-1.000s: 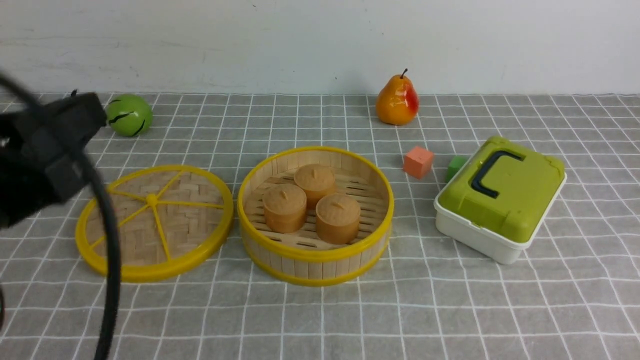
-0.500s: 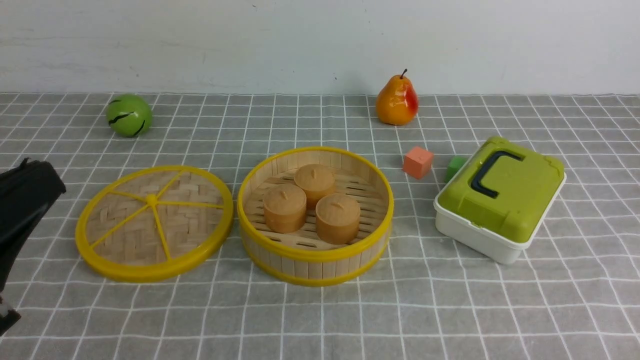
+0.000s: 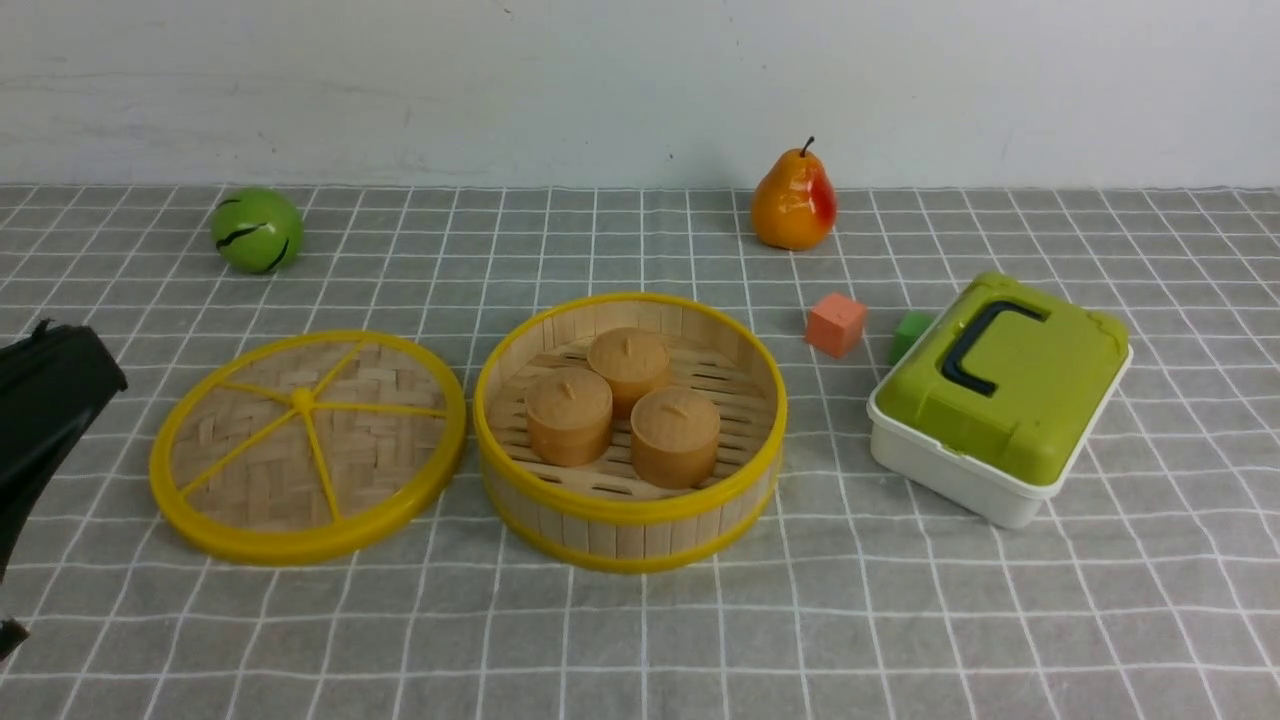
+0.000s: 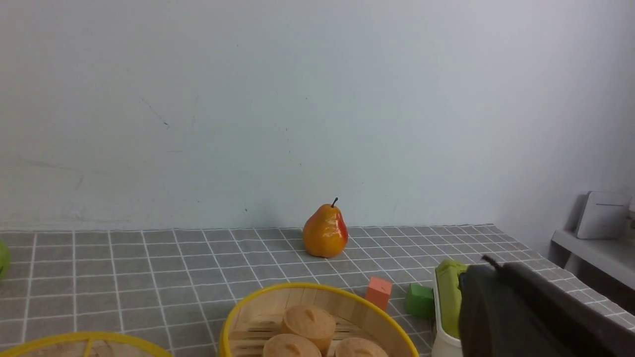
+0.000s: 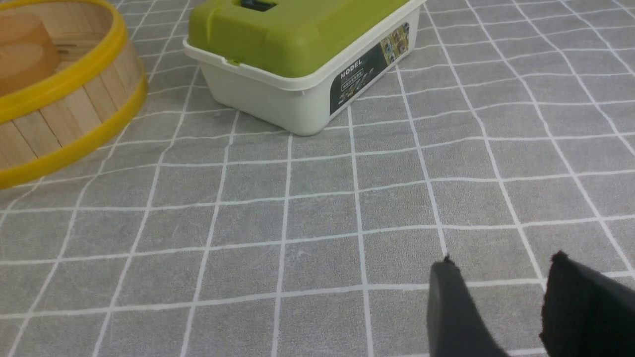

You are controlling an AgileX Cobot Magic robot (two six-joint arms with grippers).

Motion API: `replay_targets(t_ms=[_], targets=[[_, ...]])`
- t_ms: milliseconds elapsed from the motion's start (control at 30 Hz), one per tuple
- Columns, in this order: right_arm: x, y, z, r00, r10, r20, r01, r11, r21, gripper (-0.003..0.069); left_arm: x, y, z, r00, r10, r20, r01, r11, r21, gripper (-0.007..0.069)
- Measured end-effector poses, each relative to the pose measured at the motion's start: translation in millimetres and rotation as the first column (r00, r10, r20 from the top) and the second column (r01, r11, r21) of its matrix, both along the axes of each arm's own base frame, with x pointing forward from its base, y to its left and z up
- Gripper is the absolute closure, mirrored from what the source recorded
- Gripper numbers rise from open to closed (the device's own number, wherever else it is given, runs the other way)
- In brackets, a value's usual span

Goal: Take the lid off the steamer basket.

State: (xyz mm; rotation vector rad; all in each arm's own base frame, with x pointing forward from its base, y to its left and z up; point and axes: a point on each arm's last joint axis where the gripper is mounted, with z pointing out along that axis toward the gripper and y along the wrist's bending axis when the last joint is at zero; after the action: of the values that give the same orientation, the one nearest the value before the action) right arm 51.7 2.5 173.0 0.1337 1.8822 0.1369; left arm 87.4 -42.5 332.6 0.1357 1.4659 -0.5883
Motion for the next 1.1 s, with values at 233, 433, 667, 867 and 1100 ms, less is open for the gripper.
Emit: replay_targets(t_ms=[233, 433, 667, 867, 1100], targets=[[0, 0, 0, 1.0, 0.0, 0.0, 0.0, 1.0, 0.0, 0.0417, 0, 0, -1, 1.0, -0.002, -0.013, 0.002, 1.0, -0.001, 0.0638], [0, 0, 0, 1.0, 0.0, 0.0, 0.0, 1.0, 0.0, 0.0417, 0, 0, -2, 1.0, 0.006, 0.02, -0.008, 0.997, 0.072, 0.0638], [0, 0, 0, 1.0, 0.0, 0.0, 0.0, 1.0, 0.0, 0.0417, -10, 9, -32, 0.995, 0.063, 0.078, -0.079, 0.971, 0.227, 0.0638], [0, 0, 0, 1.0, 0.0, 0.0, 0.0, 1.0, 0.0, 0.0417, -32, 27, -62, 0.976, 0.191, 0.108, -0.208, 0.962, 0.177, 0.0638], [0, 0, 0, 1.0, 0.0, 0.0, 0.0, 1.0, 0.0, 0.0417, -32, 37, -126, 0.932, 0.358, -0.052, -0.347, 0.925, 0.152, 0.0638]])
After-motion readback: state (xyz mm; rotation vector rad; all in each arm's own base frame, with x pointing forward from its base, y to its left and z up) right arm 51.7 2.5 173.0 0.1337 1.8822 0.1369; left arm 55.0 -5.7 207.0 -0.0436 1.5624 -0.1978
